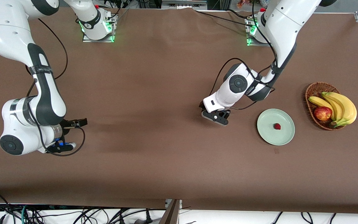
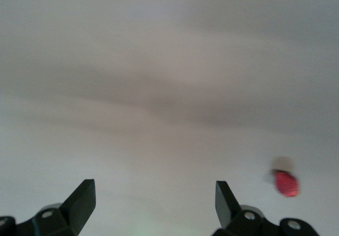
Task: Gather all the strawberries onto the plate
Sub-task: 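Grasp the second strawberry with the left gripper, then drop the strawberry on the plate while the right gripper grasps the last, then carry the last strawberry midway and set it down with the right gripper, then grasp the last strawberry with the left gripper while the right gripper retracts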
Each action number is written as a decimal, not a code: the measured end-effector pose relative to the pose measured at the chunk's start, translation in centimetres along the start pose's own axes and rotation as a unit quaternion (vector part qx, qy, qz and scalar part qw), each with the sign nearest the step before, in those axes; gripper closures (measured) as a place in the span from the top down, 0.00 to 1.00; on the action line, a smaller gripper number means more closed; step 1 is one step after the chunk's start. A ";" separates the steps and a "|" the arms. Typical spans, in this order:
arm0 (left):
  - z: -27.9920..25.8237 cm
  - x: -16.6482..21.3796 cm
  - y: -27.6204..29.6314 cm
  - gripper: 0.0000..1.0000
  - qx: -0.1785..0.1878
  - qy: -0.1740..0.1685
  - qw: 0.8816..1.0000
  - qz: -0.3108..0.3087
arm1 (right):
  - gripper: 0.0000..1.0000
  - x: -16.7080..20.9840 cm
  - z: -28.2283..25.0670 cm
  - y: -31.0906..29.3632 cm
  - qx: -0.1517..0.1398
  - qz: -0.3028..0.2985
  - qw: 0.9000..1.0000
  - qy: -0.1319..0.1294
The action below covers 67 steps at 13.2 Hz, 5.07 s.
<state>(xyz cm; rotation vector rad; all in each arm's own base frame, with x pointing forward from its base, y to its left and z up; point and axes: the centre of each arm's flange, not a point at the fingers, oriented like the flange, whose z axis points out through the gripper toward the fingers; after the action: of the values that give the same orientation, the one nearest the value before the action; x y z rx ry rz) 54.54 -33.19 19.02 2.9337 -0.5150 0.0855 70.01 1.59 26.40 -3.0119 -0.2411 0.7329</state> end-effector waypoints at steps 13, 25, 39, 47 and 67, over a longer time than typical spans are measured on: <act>-4.1 0.9 -3.2 0.36 0.050 -0.039 0.997 0.052 | 1.00 -7.9 11.4 13.3 -0.040 -0.057 0.997 0.034; -9.4 -1.3 -27.0 0.35 0.028 -0.112 0.942 0.315 | 0.33 -8.9 13.8 14.6 -0.037 -0.061 0.996 0.049; -13.8 1.3 -23.9 1.00 -0.017 -0.080 0.959 0.271 | 0.33 -0.8 6.4 -27.4 0.062 0.113 0.976 0.175; -11.7 1.5 -15.3 1.00 -0.032 -0.100 0.988 0.111 | 0.33 -3.1 13.0 -56.4 0.234 0.240 0.906 0.259; -4.4 0.5 -1.3 1.00 -0.048 -0.042 0.996 -0.062 | 1.00 -0.7 -5.7 -38.7 0.095 0.081 0.962 0.241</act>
<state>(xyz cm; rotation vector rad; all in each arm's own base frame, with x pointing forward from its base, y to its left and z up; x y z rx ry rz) 55.33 -31.42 23.22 2.8767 -0.3362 -0.0750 66.51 39.73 34.38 -2.9260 0.0882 0.0047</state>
